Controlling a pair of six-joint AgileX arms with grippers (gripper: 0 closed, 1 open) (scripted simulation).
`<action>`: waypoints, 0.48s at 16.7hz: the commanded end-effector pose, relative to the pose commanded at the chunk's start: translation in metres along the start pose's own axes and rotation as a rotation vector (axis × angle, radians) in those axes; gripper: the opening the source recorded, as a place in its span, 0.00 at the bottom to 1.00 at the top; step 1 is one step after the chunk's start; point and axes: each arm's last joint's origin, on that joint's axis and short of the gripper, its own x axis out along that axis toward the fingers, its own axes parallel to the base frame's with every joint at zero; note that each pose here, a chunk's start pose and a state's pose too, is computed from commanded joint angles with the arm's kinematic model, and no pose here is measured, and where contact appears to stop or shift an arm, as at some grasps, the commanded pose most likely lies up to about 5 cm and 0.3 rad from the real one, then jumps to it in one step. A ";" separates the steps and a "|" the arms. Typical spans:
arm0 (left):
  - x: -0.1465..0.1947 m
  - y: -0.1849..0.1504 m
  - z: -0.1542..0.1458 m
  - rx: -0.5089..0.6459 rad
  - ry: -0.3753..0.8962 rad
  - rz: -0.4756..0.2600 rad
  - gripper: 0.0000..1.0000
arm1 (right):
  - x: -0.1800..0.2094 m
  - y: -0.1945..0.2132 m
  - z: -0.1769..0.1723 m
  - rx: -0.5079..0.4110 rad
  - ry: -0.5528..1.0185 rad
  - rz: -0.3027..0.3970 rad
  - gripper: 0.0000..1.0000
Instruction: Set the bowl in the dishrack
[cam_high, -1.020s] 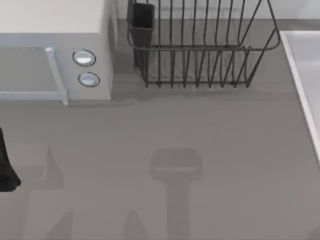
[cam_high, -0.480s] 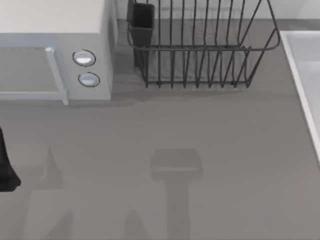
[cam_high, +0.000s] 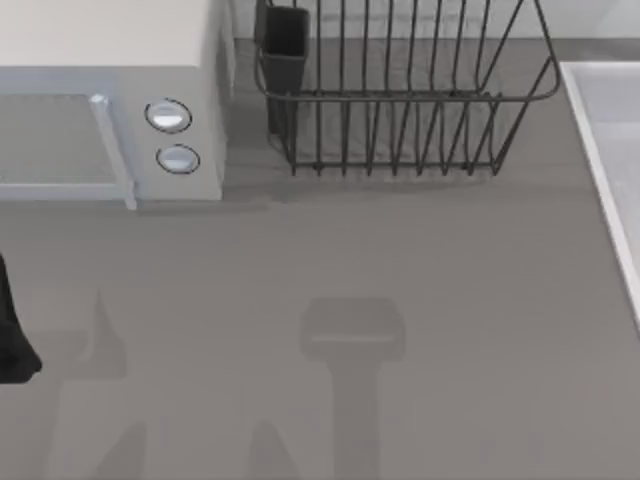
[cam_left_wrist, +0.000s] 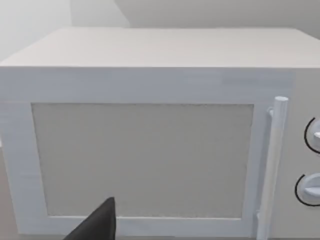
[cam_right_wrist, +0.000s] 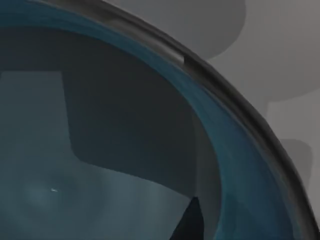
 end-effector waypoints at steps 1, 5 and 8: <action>0.000 0.000 0.000 0.000 0.000 0.000 1.00 | 0.000 0.000 0.000 0.000 0.000 0.000 0.25; 0.000 0.000 0.000 0.000 0.000 0.000 1.00 | 0.000 0.000 0.000 0.000 0.000 0.000 0.00; 0.000 0.000 0.000 0.000 0.000 0.000 1.00 | 0.000 0.000 0.000 0.000 0.000 0.000 0.00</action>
